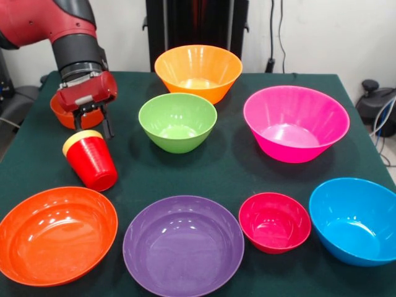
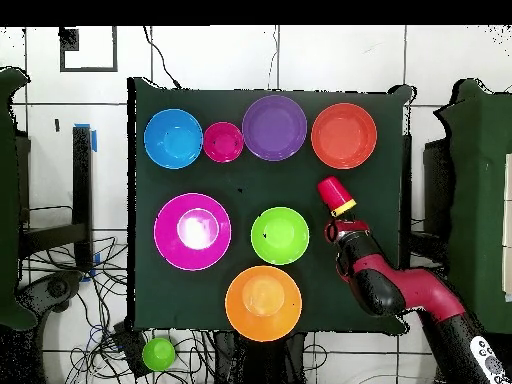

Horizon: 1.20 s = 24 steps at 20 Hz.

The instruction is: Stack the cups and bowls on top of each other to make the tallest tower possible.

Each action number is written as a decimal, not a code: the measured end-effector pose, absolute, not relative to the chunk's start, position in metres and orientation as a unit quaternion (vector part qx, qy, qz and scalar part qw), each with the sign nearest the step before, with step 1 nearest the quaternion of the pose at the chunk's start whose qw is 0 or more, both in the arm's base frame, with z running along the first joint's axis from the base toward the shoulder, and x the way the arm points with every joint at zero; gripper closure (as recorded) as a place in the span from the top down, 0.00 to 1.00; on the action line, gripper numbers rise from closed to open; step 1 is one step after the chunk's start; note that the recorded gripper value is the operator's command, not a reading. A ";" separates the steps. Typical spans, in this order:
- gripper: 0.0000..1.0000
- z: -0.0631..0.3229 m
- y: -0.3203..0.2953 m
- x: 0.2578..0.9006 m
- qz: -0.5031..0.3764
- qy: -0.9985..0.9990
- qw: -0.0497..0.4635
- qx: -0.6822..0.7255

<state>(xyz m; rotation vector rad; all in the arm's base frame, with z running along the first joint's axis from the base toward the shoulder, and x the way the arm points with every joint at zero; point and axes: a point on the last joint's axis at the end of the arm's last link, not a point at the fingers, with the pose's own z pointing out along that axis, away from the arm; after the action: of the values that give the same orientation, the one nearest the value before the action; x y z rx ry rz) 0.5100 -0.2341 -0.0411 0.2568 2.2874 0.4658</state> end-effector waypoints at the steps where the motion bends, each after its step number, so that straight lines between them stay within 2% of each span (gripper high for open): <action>1: 1.00 -0.042 -0.235 0.510 0.183 0.898 0.386 0.101; 24: 1.00 -0.066 -0.231 0.507 0.218 0.878 0.394 0.162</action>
<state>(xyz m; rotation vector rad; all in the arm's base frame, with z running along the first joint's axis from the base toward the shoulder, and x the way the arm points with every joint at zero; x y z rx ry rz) 0.5069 -0.2313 -0.0661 0.4102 2.2286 0.5520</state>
